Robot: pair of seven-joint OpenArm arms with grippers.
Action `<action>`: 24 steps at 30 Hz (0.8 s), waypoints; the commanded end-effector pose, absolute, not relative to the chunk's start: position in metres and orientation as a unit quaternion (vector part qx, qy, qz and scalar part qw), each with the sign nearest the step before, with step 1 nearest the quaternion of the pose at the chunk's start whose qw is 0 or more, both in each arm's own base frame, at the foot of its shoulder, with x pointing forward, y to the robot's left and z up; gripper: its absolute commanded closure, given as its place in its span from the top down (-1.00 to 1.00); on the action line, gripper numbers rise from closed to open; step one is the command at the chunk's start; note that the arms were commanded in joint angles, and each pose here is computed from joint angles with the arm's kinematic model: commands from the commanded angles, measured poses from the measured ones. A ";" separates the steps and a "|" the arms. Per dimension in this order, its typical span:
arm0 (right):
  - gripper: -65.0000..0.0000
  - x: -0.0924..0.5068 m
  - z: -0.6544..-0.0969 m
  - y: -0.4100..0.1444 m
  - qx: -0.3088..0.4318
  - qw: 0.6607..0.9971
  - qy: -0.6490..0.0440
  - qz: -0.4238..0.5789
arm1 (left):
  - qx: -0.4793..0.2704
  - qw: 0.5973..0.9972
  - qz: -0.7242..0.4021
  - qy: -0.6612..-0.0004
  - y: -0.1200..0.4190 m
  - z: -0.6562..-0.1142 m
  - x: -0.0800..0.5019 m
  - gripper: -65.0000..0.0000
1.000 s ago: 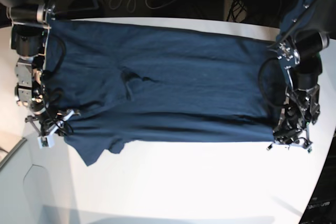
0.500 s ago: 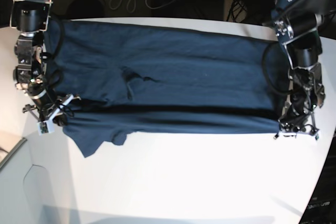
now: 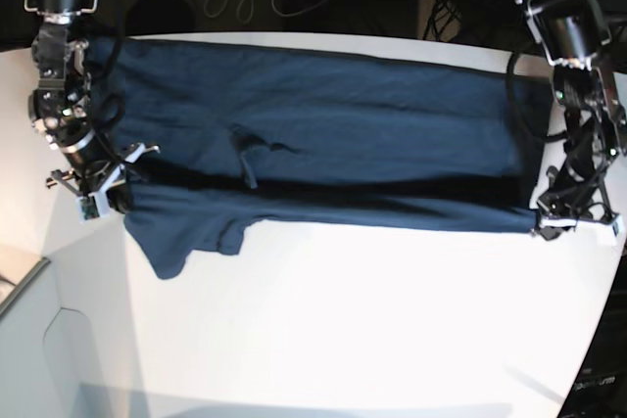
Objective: Layout the t-shirt on the table in an organized manner, then fold the t-shirt properly
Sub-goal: 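Lift the hem with both grippers and fold it toward the collar edge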
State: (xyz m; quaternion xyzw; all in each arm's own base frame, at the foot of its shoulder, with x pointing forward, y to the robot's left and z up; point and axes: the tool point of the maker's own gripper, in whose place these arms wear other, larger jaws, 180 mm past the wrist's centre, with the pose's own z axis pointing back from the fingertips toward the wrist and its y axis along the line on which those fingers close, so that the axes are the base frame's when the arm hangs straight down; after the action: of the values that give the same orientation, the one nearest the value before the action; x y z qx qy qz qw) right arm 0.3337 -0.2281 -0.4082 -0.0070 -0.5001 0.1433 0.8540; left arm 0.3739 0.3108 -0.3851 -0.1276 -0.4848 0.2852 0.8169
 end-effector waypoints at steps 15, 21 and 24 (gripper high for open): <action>-1.00 0.294 -0.412 -0.239 -0.018 0.859 -0.490 0.147 | -0.106 0.797 0.321 -0.501 0.351 -0.381 0.330 -1.00; -1.00 0.269 -0.429 -0.232 -0.006 0.872 -0.468 0.141 | -0.099 0.806 0.324 -0.485 0.350 -0.395 0.315 -1.00; -1.00 0.263 -0.426 -0.225 -0.003 0.870 -0.471 0.144 | -0.100 0.810 0.324 -0.477 0.349 -0.400 0.310 -1.00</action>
State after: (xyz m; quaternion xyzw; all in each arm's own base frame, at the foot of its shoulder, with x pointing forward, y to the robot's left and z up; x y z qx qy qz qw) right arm 0.2567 -0.2204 -0.4380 0.0023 -0.4524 0.1391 0.8809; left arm 0.3005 0.3395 -0.4164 -0.1042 -0.4528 0.3309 0.8214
